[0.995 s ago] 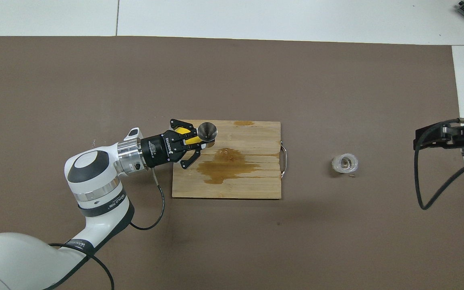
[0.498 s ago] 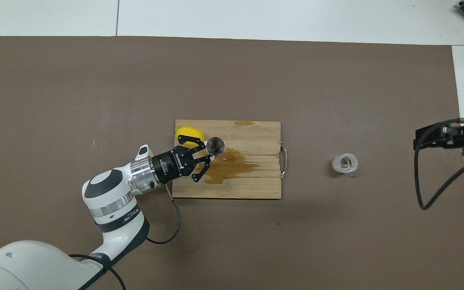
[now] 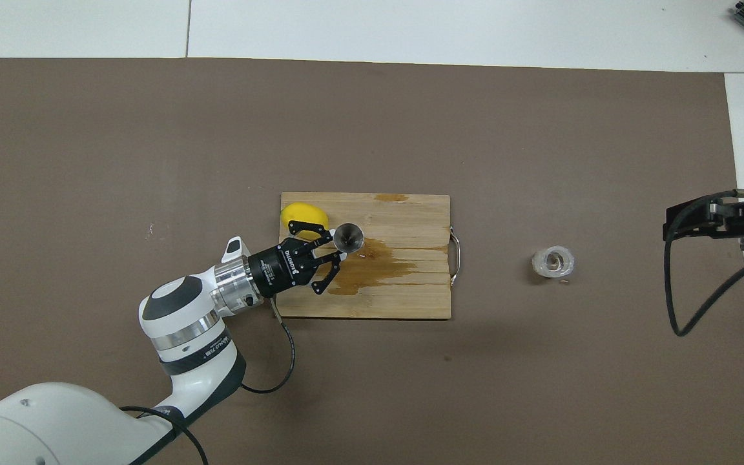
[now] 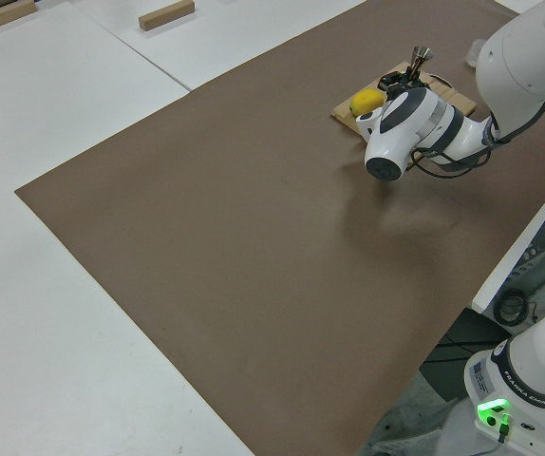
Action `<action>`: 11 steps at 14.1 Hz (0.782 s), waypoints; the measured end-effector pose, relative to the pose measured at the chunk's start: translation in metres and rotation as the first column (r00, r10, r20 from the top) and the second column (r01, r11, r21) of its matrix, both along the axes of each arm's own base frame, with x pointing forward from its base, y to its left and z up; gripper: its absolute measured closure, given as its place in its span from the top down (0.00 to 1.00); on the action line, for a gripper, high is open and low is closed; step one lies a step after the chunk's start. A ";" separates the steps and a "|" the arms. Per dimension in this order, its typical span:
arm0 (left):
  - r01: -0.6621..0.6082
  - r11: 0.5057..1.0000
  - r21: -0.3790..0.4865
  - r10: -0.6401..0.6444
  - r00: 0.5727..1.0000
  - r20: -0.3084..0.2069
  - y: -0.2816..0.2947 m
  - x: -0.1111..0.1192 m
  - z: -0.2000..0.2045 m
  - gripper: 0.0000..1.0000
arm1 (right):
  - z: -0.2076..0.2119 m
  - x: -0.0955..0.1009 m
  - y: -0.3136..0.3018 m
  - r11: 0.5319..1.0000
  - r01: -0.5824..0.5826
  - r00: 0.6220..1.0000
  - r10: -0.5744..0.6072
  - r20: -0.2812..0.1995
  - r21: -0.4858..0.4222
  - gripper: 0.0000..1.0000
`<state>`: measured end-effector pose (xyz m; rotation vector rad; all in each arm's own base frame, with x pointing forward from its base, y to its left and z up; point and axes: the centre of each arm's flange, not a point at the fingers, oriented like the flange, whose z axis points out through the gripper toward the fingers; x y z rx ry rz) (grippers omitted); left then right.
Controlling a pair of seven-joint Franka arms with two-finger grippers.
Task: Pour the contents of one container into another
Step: 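Lower the metal cup onto the board beside the lemon and open the left gripper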
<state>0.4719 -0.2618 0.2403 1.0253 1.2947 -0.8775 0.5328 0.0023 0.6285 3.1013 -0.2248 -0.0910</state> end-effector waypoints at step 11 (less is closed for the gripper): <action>-0.002 1.000 0.012 0.002 1.000 0.011 -0.006 -0.006 -0.014 0.22 | 0.000 0.000 0.000 1.000 0.000 1.000 0.000 0.000 0.000 1.00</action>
